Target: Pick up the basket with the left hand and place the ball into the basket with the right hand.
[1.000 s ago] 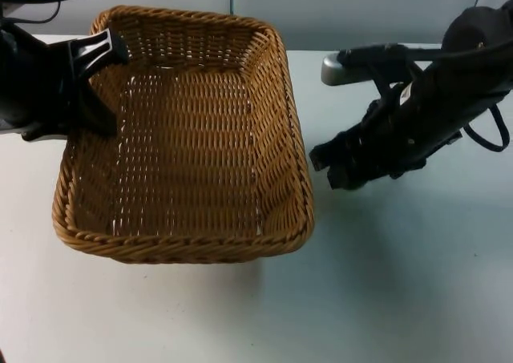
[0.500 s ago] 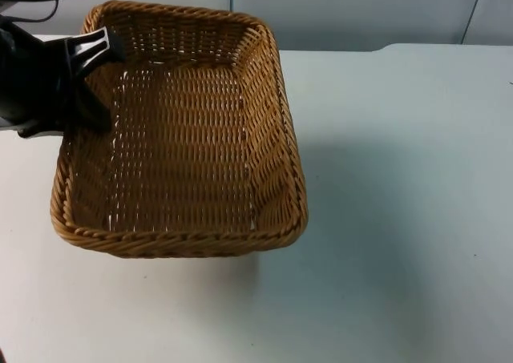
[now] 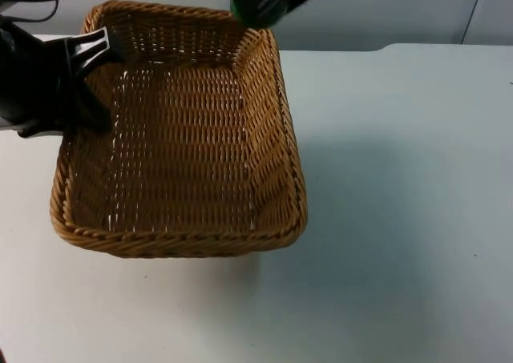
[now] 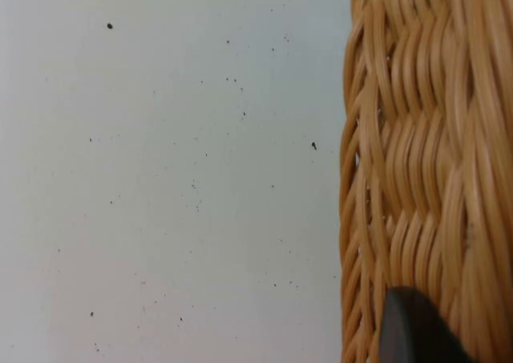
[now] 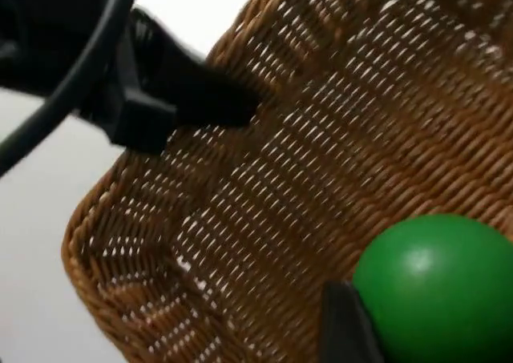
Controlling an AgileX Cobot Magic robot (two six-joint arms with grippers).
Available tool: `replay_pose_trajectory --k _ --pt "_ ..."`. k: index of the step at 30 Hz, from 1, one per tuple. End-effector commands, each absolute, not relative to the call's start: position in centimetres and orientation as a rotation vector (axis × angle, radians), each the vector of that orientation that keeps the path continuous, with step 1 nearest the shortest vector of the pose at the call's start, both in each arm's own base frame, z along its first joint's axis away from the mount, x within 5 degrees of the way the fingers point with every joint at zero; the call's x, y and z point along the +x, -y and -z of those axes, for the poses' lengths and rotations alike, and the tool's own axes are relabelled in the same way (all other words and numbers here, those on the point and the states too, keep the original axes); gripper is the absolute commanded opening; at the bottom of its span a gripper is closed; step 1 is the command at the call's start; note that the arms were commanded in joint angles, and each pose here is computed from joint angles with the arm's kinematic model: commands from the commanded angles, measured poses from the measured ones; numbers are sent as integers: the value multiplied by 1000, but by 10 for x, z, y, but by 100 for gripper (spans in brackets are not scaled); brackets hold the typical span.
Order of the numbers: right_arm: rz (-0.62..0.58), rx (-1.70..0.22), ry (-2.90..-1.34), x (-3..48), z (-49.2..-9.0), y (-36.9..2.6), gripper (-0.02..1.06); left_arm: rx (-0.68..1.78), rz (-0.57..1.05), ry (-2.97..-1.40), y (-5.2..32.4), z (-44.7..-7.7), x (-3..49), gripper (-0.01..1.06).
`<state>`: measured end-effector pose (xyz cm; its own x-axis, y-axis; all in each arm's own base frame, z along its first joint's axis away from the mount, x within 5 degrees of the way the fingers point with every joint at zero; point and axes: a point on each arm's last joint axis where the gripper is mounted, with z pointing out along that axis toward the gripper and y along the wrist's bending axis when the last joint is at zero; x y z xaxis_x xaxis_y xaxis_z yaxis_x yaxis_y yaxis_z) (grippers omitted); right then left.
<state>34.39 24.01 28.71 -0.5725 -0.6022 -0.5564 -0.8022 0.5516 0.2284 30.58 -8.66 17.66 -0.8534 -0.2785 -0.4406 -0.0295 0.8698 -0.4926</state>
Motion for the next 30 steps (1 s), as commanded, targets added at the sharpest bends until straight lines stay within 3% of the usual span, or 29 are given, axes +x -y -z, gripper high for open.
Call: replay_pose_trajectory --k 1,8,18,27,28,30 --pt "-671 -1249 -2383 340 -269 -254 0 -243 669 -2507 87 -182 305 0" --pt "-733 -1321 -2372 345 -221 -284 0 -210 752 -2550 92 -182 300 0" --pt "-691 -1323 -2362 353 -202 -286 0 -141 918 -2627 102 -183 289 0" --pt "-675 -1331 -2387 355 -193 -286 1 -132 936 -2635 103 -183 288 0" --pt "-669 -1339 -2392 355 -191 -286 4 -132 936 -2635 103 -183 288 0" --pt "-665 -1346 -2393 354 -191 -285 22 -132 936 -2635 103 -183 288 0"
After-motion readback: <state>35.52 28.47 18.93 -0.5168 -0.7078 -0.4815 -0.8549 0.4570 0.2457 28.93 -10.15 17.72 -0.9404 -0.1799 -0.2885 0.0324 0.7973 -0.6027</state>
